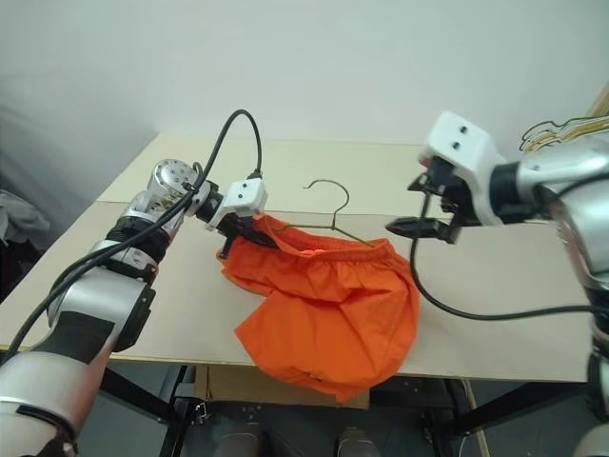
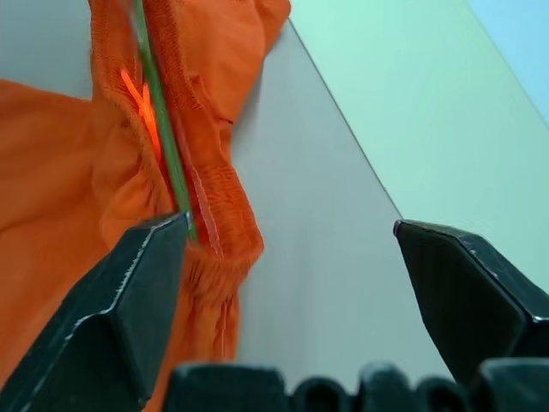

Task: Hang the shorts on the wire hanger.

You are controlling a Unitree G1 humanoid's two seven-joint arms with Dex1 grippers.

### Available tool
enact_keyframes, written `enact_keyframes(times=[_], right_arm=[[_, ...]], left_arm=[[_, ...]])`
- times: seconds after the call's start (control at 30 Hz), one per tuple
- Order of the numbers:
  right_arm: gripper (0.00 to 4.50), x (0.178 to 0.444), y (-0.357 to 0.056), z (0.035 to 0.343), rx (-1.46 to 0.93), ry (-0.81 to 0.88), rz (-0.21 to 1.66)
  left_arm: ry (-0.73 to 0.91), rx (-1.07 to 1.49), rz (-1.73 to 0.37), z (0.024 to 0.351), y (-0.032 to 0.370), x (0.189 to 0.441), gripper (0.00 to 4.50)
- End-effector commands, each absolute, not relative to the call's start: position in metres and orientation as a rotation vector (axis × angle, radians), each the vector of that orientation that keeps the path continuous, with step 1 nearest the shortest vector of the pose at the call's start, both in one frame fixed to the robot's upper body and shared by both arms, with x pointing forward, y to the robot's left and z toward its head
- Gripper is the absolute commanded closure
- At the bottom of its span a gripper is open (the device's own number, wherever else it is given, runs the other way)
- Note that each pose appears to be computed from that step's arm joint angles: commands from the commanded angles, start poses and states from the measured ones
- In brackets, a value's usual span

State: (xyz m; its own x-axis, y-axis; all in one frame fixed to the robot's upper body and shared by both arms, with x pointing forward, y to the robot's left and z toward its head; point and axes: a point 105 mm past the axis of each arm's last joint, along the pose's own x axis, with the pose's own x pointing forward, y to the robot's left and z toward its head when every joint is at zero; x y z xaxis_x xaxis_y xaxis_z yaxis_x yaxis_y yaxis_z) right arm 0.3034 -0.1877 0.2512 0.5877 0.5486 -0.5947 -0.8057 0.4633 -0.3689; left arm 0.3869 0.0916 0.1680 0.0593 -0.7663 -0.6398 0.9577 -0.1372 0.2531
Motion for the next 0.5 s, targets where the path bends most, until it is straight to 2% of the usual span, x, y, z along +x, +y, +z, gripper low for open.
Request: enact_keyframes(times=[0.03,0.17,0.4,0.5], right_arm=[[0.03,0.298,-0.186,0.237,-0.696,0.464,0.896],[0.03,0.312,-0.19,0.204,-0.69,0.549,0.864],[0.03,0.326,-0.178,0.18,-0.69,0.611,0.902],[0.57,0.329,-0.17,0.178,-0.685,0.612,0.946]], left_arm=[[0.24,0.795,-1.511,0.191,0.085,0.391,4.5],[0.229,0.795,-1.517,0.192,0.084,0.39,4.5],[0.208,0.789,-1.531,0.197,0.086,0.388,4.5],[0.201,0.787,-1.53,0.198,0.087,0.388,4.5]])
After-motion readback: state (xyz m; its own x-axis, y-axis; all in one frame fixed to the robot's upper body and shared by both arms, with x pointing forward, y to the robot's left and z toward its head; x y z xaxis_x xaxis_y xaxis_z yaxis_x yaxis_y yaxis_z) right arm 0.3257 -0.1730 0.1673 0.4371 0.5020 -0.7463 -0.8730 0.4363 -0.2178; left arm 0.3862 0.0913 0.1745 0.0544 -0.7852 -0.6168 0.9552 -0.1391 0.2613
